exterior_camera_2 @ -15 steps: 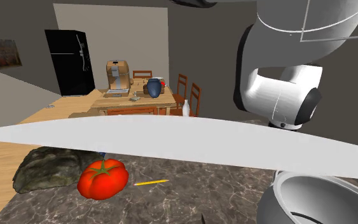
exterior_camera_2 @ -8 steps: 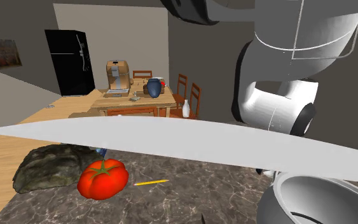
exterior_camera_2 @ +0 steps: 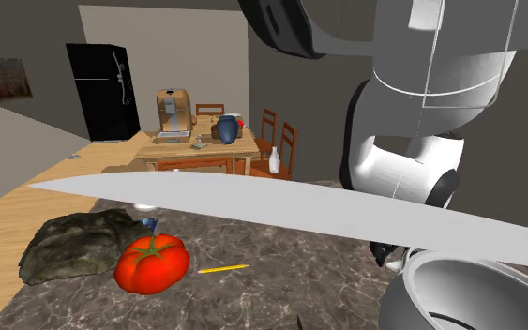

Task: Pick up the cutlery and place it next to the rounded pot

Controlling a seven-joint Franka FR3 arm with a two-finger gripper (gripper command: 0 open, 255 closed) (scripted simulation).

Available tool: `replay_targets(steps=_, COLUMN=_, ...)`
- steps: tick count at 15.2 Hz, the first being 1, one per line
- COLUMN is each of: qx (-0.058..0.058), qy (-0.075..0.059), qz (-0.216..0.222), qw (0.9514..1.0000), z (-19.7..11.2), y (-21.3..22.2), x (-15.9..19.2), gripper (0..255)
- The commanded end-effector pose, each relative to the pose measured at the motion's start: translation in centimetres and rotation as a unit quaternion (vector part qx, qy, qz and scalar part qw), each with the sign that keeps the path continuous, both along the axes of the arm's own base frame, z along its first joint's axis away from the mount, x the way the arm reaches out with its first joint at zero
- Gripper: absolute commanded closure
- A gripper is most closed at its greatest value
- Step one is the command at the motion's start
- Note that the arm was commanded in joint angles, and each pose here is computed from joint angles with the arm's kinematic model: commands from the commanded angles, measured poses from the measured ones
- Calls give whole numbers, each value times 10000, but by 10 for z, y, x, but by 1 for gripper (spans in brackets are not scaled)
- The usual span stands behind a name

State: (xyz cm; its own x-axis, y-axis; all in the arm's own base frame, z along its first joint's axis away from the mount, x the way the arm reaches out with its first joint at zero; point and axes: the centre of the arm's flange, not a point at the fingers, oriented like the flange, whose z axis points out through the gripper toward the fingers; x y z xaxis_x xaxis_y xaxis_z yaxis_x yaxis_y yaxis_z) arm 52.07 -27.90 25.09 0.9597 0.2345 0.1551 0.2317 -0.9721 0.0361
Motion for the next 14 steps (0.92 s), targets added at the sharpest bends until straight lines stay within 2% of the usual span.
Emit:
replay_targets(steps=1, qx=-1, qy=-1, qz=0, qw=10000, z=-1, y=0, x=0, gripper=255)
replay_targets(steps=5, qx=0, qy=-1, qz=0, qw=10000, z=-1, y=0, x=0, gripper=255)
replay_targets(steps=6, qx=0, qy=-1, qz=0, qw=10000, z=-1, y=0, x=0, gripper=0)
replay_targets(steps=11, qx=0, qy=-1, qz=0, qw=10000, z=-1, y=0, x=0, gripper=0)
replay_targets(steps=14, qx=-1, qy=-1, qz=0, qw=10000, z=38, y=0, x=-6, gripper=0)
